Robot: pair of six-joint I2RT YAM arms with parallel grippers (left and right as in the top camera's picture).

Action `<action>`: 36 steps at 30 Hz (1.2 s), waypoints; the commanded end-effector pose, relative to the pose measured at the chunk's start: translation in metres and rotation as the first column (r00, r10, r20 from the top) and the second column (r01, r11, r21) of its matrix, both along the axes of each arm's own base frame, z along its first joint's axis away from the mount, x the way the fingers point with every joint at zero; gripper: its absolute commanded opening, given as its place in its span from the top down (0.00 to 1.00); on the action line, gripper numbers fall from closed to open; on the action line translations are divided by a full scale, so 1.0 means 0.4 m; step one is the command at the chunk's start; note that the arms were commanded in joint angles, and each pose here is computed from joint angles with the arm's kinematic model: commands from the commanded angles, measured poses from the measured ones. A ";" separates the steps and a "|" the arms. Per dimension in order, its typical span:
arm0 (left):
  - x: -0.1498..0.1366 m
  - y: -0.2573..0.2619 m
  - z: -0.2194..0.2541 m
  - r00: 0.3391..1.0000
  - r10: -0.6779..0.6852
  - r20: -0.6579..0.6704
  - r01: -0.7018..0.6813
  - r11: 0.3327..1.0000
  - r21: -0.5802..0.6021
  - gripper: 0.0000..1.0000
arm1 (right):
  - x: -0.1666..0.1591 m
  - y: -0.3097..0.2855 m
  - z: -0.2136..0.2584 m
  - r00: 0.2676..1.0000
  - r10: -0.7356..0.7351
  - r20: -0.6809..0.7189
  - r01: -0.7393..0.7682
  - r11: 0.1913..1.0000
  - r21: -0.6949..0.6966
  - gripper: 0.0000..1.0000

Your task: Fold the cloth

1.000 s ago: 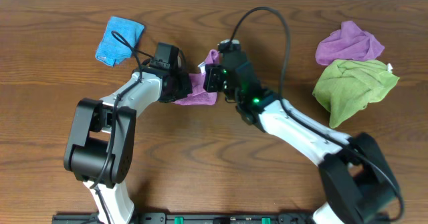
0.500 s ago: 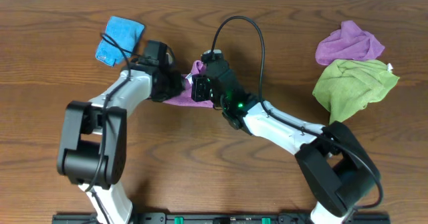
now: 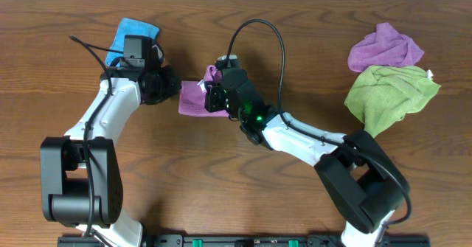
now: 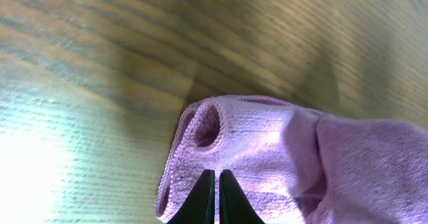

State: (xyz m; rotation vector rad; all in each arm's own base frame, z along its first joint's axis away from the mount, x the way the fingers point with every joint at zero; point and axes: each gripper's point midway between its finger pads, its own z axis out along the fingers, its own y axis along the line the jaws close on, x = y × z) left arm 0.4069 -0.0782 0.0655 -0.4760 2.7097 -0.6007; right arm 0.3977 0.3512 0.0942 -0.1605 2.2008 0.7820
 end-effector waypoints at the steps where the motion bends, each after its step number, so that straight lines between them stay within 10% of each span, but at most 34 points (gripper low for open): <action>1: 0.005 0.006 0.022 0.999 -0.021 0.029 0.021 1.000 0.015 0.94 | 0.007 0.017 -0.016 1.000 0.009 0.016 -0.008 1.000 -0.019 0.99; 32: 0.010 0.159 0.017 0.994 0.110 0.018 -0.112 0.980 0.167 0.94 | -0.060 0.203 -0.052 0.972 0.215 0.095 -0.208 0.975 -0.082 0.99; 36: 0.013 0.197 0.033 0.989 0.147 0.030 -0.150 0.976 0.156 0.94 | -0.068 0.215 -0.043 0.969 0.220 0.110 -0.212 0.974 -0.076 0.70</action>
